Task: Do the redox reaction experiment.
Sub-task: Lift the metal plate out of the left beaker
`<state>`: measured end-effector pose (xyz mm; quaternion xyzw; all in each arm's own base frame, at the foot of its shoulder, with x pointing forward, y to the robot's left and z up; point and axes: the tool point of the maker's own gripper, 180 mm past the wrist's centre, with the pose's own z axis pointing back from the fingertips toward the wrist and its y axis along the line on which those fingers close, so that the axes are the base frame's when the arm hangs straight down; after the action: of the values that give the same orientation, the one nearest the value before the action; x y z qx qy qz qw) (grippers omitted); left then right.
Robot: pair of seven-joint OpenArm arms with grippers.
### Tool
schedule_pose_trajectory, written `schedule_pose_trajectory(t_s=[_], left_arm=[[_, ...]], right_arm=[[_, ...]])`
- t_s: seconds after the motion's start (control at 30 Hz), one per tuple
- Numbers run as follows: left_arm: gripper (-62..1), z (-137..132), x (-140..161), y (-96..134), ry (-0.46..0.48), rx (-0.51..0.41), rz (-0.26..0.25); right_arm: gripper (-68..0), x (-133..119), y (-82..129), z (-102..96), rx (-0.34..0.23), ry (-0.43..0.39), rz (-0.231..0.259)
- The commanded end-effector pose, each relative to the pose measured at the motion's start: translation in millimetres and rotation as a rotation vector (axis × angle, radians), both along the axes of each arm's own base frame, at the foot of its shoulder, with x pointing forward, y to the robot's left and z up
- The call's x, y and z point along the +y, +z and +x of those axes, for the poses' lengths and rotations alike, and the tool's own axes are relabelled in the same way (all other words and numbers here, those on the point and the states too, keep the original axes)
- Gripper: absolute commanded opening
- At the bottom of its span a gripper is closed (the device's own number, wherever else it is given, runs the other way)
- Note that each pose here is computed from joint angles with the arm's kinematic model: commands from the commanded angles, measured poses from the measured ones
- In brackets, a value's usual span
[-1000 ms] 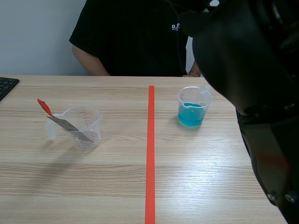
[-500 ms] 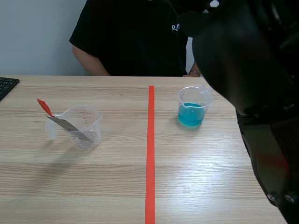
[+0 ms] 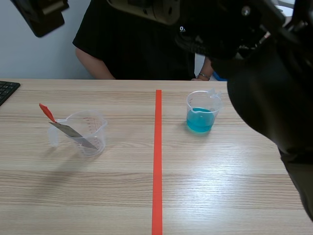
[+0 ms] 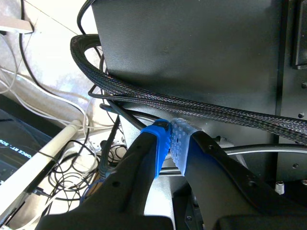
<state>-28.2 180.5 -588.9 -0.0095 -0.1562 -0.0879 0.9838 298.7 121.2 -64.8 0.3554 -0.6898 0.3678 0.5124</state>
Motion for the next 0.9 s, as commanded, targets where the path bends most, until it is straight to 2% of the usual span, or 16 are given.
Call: schedule_pose_trajectory(t_s=[0.0, 0.17, 0.37, 0.5, 0.67, 0.87], left_arm=[[-56.7, 3, 1, 1, 0.002, -0.013, -0.001], [-56.7, 3, 1, 1, 0.002, -0.013, -0.001], [-56.7, 3, 1, 1, 0.002, -0.013, -0.001], [-56.7, 3, 1, 1, 0.002, -0.013, -0.001], [-56.7, 3, 1, 1, 0.002, -0.013, -0.001], [-56.7, 4, 1, 1, 0.002, -0.014, -0.001]], right_arm=[[0.4, -2, -11, -4.4, 0.006, 0.014, -0.016], [0.4, -20, -52, -12.9, 0.044, 0.016, -0.078], [0.4, -48, -87, -21.6, 0.081, 0.003, -0.125], [0.4, -62, -105, -32.1, 0.107, 0.005, -0.139], [0.4, -66, -121, -39.2, 0.108, 0.003, -0.184], [0.4, -56, -135, -34.0, 0.126, -0.006, -0.190]])
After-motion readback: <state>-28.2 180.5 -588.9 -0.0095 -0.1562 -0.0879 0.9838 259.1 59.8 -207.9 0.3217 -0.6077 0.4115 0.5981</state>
